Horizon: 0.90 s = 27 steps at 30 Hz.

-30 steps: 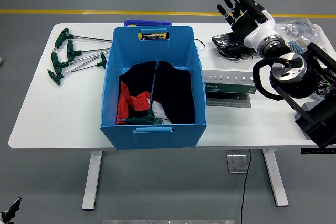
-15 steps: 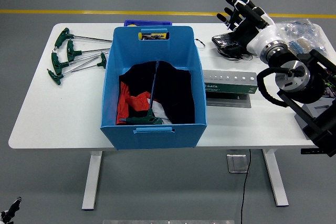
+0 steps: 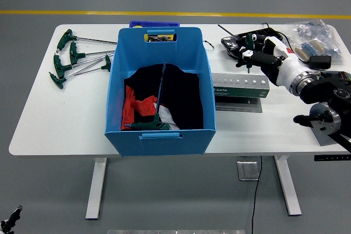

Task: Lift tool from toolbox,place it in box,lift tool from toolbox,place it in box

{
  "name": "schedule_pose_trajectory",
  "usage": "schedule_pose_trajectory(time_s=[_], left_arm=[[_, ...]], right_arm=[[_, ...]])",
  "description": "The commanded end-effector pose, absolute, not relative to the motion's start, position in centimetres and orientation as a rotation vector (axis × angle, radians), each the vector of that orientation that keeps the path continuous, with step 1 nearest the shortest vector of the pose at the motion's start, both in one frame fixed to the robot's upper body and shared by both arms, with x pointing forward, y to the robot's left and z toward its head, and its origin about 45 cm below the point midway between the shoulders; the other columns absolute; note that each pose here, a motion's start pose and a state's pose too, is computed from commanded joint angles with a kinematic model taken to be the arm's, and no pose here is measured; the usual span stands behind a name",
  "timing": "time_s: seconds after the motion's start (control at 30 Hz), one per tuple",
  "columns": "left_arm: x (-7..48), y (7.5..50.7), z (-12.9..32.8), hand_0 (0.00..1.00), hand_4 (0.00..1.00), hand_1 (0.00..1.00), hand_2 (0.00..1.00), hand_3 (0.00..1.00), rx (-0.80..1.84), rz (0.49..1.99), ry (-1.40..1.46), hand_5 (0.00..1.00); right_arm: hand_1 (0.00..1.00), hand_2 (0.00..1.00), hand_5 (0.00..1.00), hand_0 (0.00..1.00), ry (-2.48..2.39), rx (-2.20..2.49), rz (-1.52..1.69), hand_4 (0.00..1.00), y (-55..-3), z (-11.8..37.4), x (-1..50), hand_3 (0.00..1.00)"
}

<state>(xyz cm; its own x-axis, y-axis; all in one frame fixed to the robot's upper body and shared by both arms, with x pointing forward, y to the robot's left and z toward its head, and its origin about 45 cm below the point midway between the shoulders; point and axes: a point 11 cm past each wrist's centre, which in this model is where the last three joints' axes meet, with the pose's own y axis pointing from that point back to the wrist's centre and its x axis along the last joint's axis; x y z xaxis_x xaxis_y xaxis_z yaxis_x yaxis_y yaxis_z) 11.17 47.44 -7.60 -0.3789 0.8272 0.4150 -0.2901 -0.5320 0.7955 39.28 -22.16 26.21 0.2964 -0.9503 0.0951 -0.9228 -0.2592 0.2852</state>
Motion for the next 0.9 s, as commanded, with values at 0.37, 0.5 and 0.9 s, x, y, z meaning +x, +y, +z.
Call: schedule_pose_trajectory(time_s=[0.37,0.5,0.9], left_arm=[[11.6,47.4,-7.5,0.889,0.699,0.901,0.907,0.752,1.076,1.971,0.811,0.787],[11.4,47.4,-7.6,0.889,0.699,0.899,0.907,0.752,1.082,1.971,0.813,0.787],[11.0,47.7,-7.5,0.888,0.699,0.900,0.906,0.753,1.096,1.967,0.807,0.787]], right_arm=[[0.280,0.325,0.002,0.349,-1.286,2.394,0.311,0.416,-15.4,27.0,36.2,0.332],[0.276,0.321,0.002,0.343,-1.177,2.460,0.439,0.415,-12.5,28.4,35.4,0.329],[0.282,0.325,0.002,0.344,-0.856,2.407,0.811,0.422,-6.8,26.9,35.6,0.332]])
